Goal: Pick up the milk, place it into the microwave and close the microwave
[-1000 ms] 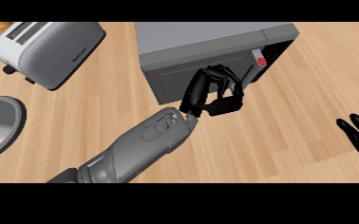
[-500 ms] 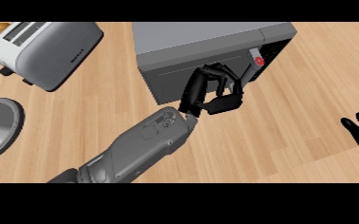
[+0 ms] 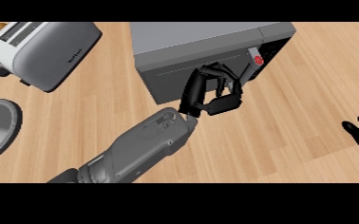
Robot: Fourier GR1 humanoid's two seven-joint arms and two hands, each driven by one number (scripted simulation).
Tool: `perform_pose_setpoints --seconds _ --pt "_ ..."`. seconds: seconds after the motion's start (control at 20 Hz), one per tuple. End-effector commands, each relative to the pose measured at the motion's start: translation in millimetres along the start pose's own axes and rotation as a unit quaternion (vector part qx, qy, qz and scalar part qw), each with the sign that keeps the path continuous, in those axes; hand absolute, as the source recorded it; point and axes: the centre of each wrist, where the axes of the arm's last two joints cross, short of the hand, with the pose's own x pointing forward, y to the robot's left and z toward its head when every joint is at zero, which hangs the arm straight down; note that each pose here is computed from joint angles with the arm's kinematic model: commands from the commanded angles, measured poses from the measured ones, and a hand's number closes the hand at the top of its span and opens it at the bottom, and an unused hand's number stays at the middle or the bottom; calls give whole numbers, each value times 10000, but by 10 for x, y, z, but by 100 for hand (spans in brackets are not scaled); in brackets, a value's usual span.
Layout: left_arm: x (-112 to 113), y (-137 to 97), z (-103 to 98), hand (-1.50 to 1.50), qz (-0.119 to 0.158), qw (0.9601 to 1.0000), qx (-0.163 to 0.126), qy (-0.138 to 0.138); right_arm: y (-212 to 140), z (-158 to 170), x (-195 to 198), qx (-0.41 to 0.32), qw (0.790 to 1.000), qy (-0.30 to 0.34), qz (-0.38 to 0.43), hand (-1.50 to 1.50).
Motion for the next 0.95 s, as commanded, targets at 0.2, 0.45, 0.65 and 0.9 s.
perform_pose_setpoints --seconds 0.2,0.45,0.65,0.9 --pt "-22 196 -237 150 -163 9978 644 36 21 -66 61 305 9995 -10 -67 -150" --pt "-18 193 -245 150 -142 9976 674 -61 42 -86 97 328 9994 -56 -95 -150" --pt "-31 208 -249 150 -101 9971 750 -28 42 -74 106 345 9992 -57 -167 -150" --pt "-37 191 -232 150 -110 9969 762 -154 37 -111 141 425 9990 -32 -131 -150"
